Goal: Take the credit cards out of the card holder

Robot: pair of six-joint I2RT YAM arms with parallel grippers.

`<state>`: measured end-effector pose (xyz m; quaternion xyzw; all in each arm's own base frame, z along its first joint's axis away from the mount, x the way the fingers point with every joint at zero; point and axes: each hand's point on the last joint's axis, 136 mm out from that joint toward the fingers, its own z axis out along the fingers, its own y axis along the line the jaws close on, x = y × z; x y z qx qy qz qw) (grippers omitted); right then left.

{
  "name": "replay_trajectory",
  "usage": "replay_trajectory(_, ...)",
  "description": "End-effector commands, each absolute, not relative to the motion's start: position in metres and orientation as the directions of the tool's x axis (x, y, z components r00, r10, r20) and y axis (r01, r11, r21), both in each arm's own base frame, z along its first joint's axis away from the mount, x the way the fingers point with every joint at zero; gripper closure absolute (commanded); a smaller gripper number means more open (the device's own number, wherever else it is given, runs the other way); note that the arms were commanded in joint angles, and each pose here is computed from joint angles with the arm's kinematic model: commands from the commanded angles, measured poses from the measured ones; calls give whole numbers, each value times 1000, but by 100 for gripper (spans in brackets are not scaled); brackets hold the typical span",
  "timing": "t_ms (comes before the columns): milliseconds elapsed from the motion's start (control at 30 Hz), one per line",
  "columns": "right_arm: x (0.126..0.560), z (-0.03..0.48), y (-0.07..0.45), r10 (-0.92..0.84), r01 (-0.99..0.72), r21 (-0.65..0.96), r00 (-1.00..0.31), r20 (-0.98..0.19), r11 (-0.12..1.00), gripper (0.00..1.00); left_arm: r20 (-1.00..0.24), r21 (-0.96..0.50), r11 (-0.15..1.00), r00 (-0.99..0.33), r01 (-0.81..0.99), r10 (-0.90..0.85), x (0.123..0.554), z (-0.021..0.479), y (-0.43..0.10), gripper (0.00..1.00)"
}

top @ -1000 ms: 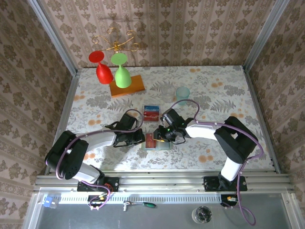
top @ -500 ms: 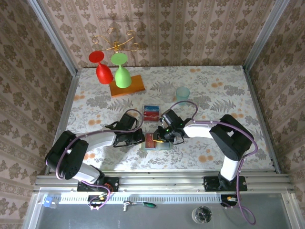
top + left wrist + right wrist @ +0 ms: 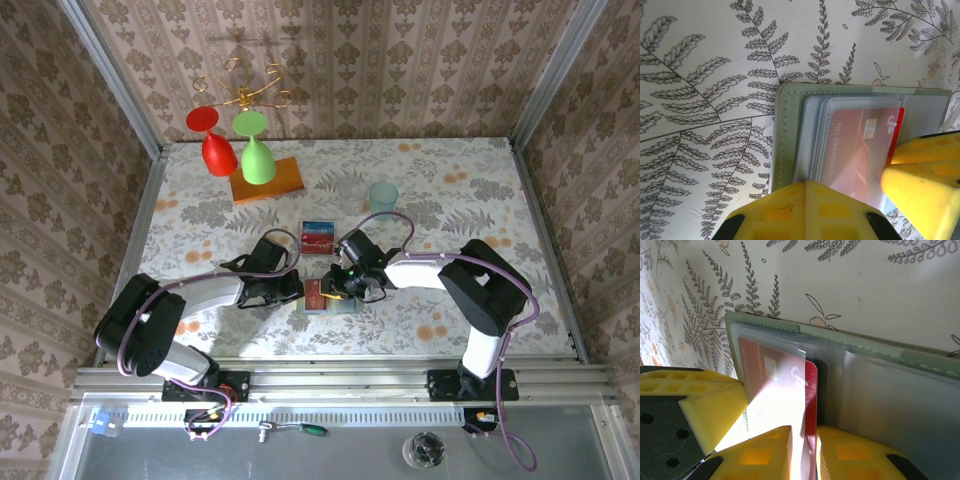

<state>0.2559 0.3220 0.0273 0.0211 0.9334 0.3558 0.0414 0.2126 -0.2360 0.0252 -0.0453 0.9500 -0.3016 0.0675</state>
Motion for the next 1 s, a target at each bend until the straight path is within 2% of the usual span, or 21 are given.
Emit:
replay_trajectory(0, 259, 40, 322, 93, 6, 676, -991, -93, 737, 80, -94, -558, 829, -988, -47, -120, 207, 23, -229, 100)
replay_trajectory(633, 261, 43, 316, 125, 19, 679, -986, -107, 734, 84, -85, -544, 837, -989, -52, -117, 206, 24, -227, 100)
replay_trajectory(967, 263, 46, 314, 131, 16, 684, -984, -117, 729, 89, -88, -546, 836, -989, -51, -117, 207, 27, -228, 100)
